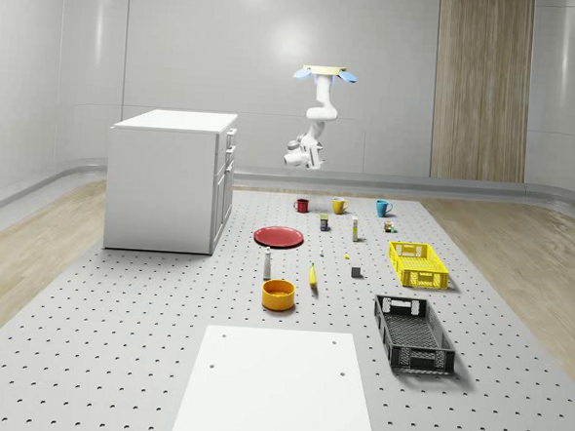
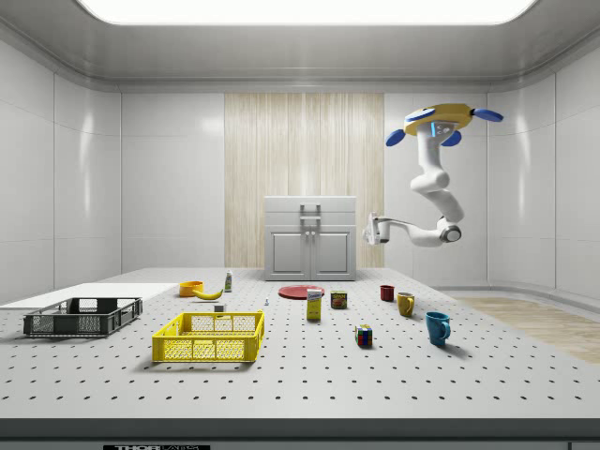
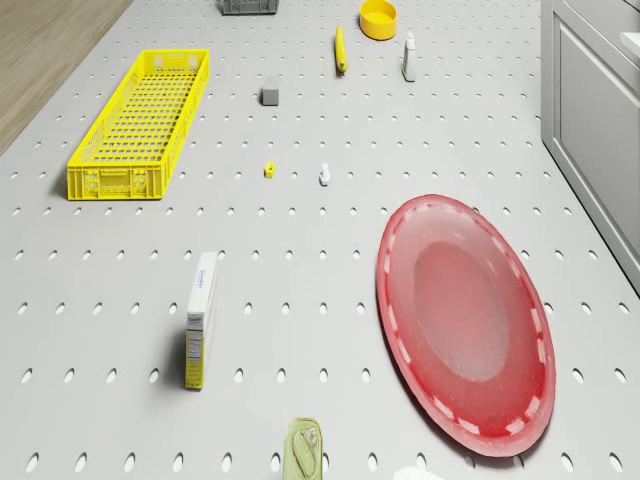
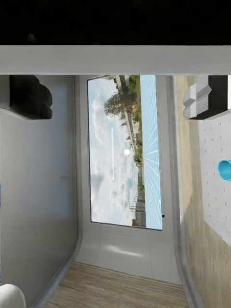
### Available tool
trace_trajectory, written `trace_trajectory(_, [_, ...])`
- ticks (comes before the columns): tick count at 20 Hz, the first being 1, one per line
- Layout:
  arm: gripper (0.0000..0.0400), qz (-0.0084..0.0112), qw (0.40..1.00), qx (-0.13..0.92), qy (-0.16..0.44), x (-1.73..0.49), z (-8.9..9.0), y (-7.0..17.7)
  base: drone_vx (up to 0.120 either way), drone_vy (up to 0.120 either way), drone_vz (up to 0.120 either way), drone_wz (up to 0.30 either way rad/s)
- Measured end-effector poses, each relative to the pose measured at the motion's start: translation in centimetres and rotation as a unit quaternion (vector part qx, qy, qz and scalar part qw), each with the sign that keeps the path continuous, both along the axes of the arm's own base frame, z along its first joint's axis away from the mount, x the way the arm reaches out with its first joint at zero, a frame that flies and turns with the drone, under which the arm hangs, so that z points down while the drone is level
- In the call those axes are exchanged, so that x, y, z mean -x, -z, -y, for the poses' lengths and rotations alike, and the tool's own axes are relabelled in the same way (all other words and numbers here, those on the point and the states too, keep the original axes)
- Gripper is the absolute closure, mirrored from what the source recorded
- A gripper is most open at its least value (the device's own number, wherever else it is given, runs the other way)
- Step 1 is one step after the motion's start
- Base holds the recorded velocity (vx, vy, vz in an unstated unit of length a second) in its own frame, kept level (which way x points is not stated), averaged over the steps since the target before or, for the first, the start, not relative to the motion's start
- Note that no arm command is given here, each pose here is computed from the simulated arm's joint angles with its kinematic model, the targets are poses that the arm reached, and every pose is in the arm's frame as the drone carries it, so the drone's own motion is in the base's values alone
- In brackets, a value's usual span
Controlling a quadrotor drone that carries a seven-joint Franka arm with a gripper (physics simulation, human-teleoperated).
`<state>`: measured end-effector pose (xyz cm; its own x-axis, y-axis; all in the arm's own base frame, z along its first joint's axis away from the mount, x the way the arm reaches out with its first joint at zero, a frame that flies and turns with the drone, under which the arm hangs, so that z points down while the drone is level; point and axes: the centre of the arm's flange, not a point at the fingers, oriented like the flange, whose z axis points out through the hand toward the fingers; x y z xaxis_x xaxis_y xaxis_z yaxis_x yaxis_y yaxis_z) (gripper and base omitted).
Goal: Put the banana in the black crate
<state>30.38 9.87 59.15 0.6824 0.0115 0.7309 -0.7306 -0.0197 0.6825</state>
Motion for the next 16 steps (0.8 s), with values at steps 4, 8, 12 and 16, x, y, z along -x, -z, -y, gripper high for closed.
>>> trace_trajectory(4, [0.0, 0.0001, 0.947, 0.321, 0.012, -0.21, 2.1, 6.0, 0.12, 0.0, 0.0, 0.0])
trace_trajectory(8, [0.0, -0.0007, 0.852, 0.523, 0.019, -0.3, 5.4, 8.9, 0.12, 0.0, 0.0, 0.0])
trace_trajectory(12, [0.0, -0.0019, 0.783, 0.621, 0.021, -0.31, 7.6, 9.7, 0.12, 0.0, 0.0, 0.0])
trace_trajectory(16, [0.0, -0.0029, 0.745, 0.667, 0.021, -0.31, 8.8, 10.0, 0.12, 0.0, 0.0, 0.0])
